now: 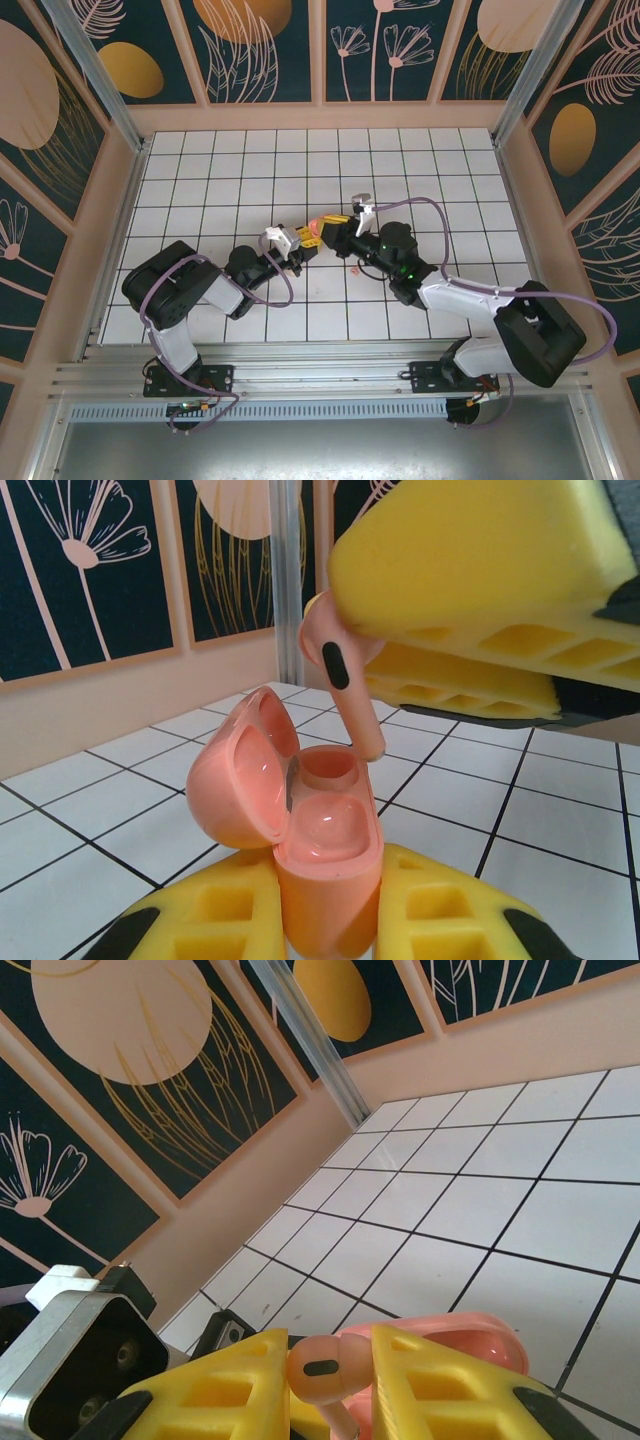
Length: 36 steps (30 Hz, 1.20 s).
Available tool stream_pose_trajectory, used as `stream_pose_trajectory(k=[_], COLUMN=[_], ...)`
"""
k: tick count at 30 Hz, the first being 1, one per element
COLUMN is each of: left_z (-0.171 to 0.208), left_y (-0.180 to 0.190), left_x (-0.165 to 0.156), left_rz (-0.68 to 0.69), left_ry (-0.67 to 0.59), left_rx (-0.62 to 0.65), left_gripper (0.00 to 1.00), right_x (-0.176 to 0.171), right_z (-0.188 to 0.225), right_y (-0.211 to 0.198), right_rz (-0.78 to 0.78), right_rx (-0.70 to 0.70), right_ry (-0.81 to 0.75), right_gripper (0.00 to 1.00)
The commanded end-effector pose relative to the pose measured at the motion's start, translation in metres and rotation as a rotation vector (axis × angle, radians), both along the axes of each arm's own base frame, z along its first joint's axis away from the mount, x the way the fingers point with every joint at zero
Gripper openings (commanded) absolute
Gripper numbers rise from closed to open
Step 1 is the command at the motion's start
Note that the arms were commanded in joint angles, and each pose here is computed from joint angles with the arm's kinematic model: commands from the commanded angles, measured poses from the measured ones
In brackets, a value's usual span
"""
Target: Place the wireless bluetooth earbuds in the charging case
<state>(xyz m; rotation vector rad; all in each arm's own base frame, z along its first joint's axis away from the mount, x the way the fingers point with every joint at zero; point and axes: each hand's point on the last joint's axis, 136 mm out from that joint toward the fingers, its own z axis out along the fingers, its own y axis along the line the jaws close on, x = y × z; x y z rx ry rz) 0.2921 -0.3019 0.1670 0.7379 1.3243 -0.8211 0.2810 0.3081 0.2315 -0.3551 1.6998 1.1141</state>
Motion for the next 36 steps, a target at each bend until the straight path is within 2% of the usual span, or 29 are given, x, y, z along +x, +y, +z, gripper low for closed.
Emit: stream_pose_trajectory(k=[1,36], left_z=[0.059,0.079], left_y=[0.006,0.009], left_x=[-0.007,-0.013], left_rz=[0.004,-0.004], left_ry=[-0.176,-0.223], left_rx=[-0.163,-0.198], left_gripper=[0.06,0.06], right_x=[-0.001,-0.001], right_z=[0.015,-0.014], right_y=[0.005,0.007], right_rz=[0.009,-0.014], right_rx=[0.049,0.031], right_ry=[-0.039,0.034], right_gripper=[0.24,0.23])
